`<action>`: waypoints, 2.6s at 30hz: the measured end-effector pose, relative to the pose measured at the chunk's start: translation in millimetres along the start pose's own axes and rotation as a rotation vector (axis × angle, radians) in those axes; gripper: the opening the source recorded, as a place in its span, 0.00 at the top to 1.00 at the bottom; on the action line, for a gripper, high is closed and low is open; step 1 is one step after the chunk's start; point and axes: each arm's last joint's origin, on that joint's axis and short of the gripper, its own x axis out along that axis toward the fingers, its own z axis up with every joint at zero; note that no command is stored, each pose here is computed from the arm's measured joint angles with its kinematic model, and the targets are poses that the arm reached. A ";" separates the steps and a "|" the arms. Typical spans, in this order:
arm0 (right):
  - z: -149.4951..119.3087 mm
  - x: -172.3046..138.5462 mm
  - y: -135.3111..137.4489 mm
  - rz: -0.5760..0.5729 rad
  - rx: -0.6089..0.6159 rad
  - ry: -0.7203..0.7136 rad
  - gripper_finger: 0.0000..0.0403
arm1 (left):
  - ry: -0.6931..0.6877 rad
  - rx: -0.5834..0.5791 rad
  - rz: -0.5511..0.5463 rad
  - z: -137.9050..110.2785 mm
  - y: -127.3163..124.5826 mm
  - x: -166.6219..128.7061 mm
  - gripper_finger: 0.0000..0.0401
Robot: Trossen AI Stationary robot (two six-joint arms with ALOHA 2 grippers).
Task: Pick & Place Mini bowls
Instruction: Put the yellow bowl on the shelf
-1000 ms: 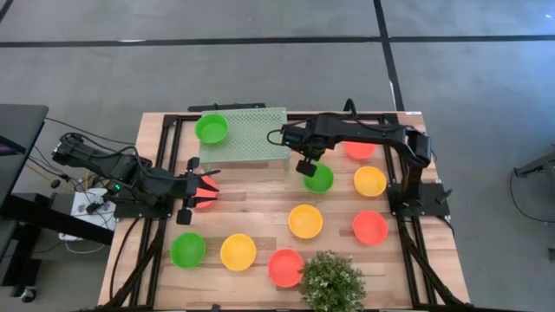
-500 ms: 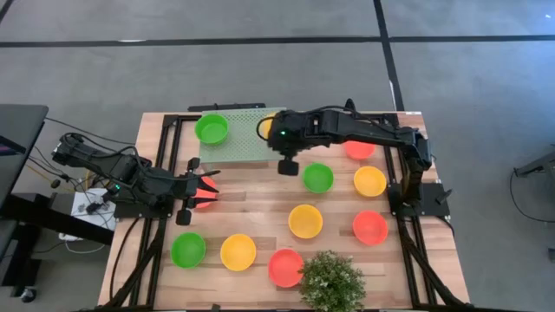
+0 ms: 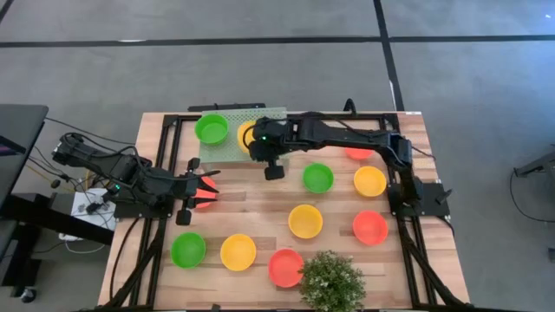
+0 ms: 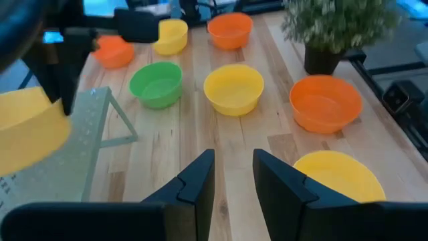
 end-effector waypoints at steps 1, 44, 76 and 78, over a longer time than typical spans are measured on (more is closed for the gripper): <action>1.9 0.0 -5.0 -0.021 0.008 -0.017 1.00 | -0.006 -0.002 0.000 0.4 0.3 -0.7 0.74; 0.4 -6.6 -23.5 -0.177 0.120 0.090 0.70 | -0.015 -0.007 0.000 1.7 -0.1 0.4 0.74; -58.7 -6.6 -85.8 -0.093 0.473 0.215 1.00 | -0.015 0.002 0.000 1.7 -0.1 0.4 0.74; -59.5 -6.7 -86.6 -0.093 0.475 0.217 1.00 | -0.015 0.002 0.000 1.7 -0.1 0.4 0.74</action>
